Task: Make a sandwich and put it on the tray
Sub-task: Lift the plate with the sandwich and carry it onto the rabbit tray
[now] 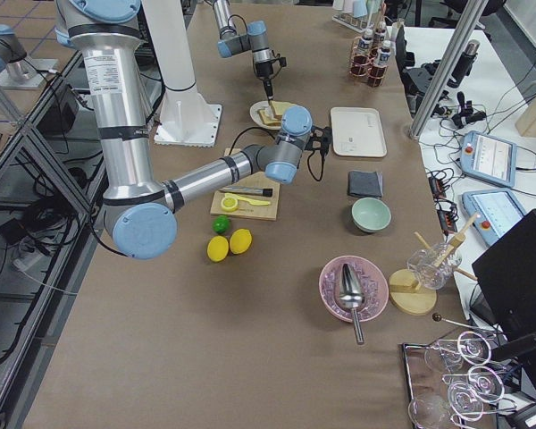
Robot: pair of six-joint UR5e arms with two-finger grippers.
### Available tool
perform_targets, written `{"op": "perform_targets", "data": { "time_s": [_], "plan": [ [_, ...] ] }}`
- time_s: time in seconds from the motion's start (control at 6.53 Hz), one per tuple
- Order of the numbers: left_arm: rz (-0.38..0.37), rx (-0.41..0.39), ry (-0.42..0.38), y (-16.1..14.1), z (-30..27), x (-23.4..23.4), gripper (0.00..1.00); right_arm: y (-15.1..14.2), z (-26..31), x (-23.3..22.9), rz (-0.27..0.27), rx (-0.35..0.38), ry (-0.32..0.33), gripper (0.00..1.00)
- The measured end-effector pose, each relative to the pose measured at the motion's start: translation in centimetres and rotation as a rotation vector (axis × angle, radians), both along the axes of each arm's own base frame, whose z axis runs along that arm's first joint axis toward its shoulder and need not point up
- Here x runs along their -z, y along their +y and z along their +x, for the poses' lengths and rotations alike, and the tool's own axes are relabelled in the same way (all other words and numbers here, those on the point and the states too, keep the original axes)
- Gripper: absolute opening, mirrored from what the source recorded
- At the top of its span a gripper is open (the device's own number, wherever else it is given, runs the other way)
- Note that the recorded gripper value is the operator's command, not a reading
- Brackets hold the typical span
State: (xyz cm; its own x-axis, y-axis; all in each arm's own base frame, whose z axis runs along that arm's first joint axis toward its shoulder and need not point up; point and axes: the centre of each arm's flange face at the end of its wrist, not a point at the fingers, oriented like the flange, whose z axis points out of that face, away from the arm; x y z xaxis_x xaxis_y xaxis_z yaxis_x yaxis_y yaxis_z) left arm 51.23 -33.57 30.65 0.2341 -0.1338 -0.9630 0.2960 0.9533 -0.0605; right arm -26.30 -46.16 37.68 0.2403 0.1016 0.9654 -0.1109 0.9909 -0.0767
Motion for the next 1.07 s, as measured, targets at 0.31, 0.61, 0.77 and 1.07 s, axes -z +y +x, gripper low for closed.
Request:
{"op": "perform_targets", "data": {
  "time_s": [0.31, 0.61, 0.77, 1.07],
  "plan": [
    [-0.002, 0.072, -0.025, -3.6, -0.1, 2.9, 0.0, 0.0, 0.0, 0.0, -0.001, -0.002, 0.0, 0.99],
    [0.005, 0.175, -0.042, -8.2, -0.3, 4.7, 0.0, 0.1, 0.1, 0.1, -0.002, -0.005, -0.001, 0.99],
    [0.0, 0.217, -0.058, -11.3, 0.2, 5.2, 0.0, 0.1, 0.1, 0.1, -0.002, -0.006, -0.002, 0.99],
    [-0.006, 0.285, -0.108, -18.0, 1.3, 5.5, 0.0, 0.2, 0.2, 0.2, -0.002, -0.007, -0.003, 0.99]
  ]
}}
